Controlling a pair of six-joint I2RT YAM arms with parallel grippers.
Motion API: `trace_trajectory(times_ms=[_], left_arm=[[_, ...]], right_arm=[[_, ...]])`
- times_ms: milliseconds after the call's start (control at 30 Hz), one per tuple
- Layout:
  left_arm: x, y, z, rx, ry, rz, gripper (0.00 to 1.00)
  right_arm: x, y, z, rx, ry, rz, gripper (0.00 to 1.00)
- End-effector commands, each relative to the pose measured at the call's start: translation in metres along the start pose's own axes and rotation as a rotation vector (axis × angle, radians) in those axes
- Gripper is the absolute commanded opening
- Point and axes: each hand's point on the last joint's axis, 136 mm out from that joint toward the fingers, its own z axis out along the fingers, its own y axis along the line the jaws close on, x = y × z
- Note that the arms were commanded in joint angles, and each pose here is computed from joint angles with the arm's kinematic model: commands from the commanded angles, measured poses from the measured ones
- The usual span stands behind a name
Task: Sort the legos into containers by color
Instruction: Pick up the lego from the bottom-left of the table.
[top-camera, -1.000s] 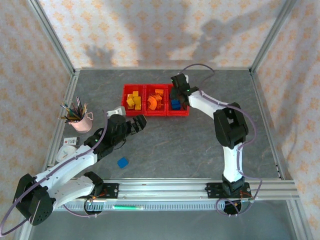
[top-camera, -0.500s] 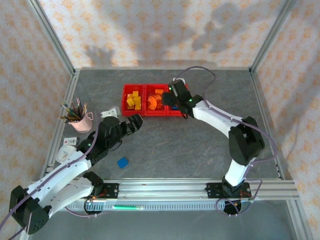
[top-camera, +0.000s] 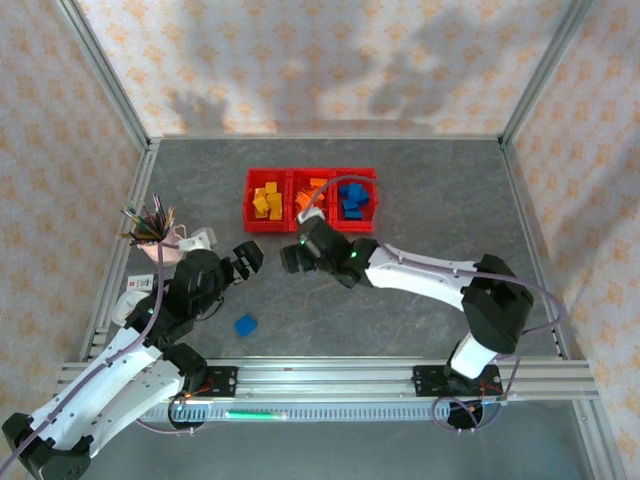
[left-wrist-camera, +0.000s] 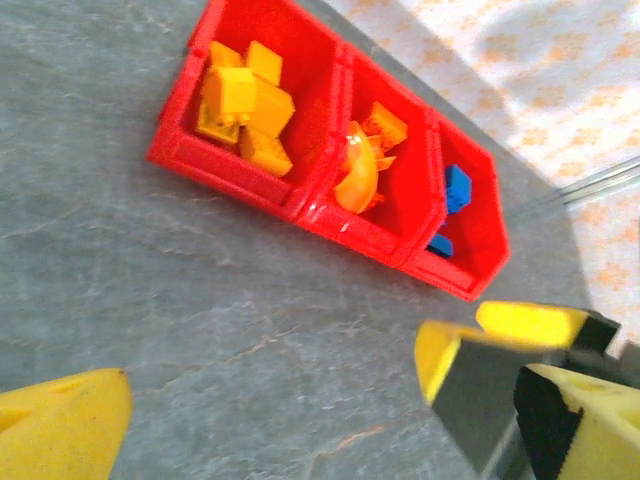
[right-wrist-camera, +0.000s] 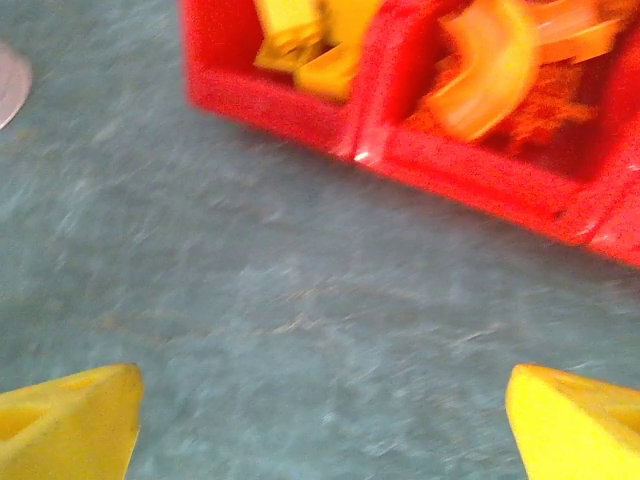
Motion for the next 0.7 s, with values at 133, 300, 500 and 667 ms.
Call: trace_trajectory(times_ms=[133,300,500,667], left_arm=[[-0.002,0.031,-0.016,-0.105,-0.033,-0.061,0.99],[-0.002,0.043,-0.026,-0.136,-0.049,-0.097,0.99],[-0.003,0.051,-0.033,-0.154,-0.067,-0.121,0.99],[-0.003,0.055,-0.035,-0.172,-0.068,-0.128,0.99]], right_arm=[[0.048,0.064,0.014,-0.139,0.045,-0.078,0.95],[0.079,0.106,0.017,-0.245,0.079,-0.137,0.95],[0.101,0.143,0.017,-0.346,0.097,-0.199,0.95],[0.117,0.157,0.022,-0.353,0.120,-0.233,0.95]])
